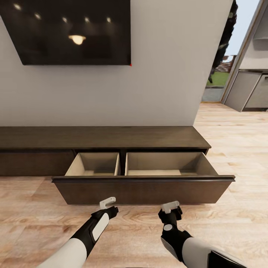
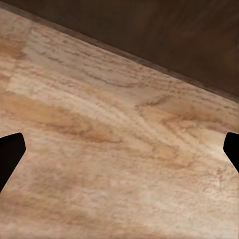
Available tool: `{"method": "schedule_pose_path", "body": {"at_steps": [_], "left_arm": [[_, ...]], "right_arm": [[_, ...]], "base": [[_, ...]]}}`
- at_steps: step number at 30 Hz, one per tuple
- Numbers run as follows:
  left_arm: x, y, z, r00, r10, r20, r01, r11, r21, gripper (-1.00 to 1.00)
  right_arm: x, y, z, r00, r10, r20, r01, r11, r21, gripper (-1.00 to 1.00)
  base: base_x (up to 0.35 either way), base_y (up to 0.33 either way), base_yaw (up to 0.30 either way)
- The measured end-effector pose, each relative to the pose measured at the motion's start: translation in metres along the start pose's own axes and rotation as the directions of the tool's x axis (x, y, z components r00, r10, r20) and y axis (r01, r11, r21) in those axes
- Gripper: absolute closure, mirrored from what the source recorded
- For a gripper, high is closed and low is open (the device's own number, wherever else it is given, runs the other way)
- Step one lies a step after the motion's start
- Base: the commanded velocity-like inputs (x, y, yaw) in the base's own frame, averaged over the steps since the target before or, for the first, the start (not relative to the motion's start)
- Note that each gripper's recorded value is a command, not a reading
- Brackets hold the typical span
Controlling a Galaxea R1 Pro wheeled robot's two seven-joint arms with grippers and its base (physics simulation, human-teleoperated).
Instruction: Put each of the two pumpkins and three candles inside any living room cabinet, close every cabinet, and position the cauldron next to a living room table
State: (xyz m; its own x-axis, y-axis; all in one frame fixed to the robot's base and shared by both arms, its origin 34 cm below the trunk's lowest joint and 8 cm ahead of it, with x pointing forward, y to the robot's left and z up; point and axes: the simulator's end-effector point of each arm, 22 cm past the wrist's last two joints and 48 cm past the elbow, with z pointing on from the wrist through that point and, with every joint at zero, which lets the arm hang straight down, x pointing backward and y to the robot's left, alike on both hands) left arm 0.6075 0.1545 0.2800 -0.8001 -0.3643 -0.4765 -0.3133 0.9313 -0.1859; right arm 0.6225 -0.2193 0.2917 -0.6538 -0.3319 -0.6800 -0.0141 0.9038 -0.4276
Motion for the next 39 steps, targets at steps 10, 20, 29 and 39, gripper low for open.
{"method": "schedule_pose_path", "body": {"at_steps": [10,20,29,39], "left_arm": [[0.000,0.000,0.000,1.000,0.000,0.000,0.000,1.000,0.000,-1.00],[0.000,-0.001,0.000,1.000,0.000,0.000,0.000,1.000,0.002,-1.00],[0.000,-0.002,0.000,1.000,0.002,0.001,-0.002,1.000,0.004,-1.00],[-0.007,-0.004,-0.011,1.000,0.006,0.018,-0.007,1.000,0.009,-1.00]], "right_arm": [[0.027,0.016,-0.003,0.987,0.127,-0.096,-0.133,0.989,-0.061,-1.00],[0.048,0.040,-0.012,0.983,0.128,-0.132,-0.147,0.978,-0.151,-1.00],[0.058,0.043,-0.013,0.982,0.122,-0.144,-0.149,0.969,-0.198,-1.00],[0.046,0.025,-0.014,0.982,0.144,-0.120,-0.163,0.971,-0.177,-1.00]], "base": [[0.000,0.000,0.000],[0.000,0.000,0.000],[0.000,0.000,0.000],[0.000,0.000,0.000]]}}
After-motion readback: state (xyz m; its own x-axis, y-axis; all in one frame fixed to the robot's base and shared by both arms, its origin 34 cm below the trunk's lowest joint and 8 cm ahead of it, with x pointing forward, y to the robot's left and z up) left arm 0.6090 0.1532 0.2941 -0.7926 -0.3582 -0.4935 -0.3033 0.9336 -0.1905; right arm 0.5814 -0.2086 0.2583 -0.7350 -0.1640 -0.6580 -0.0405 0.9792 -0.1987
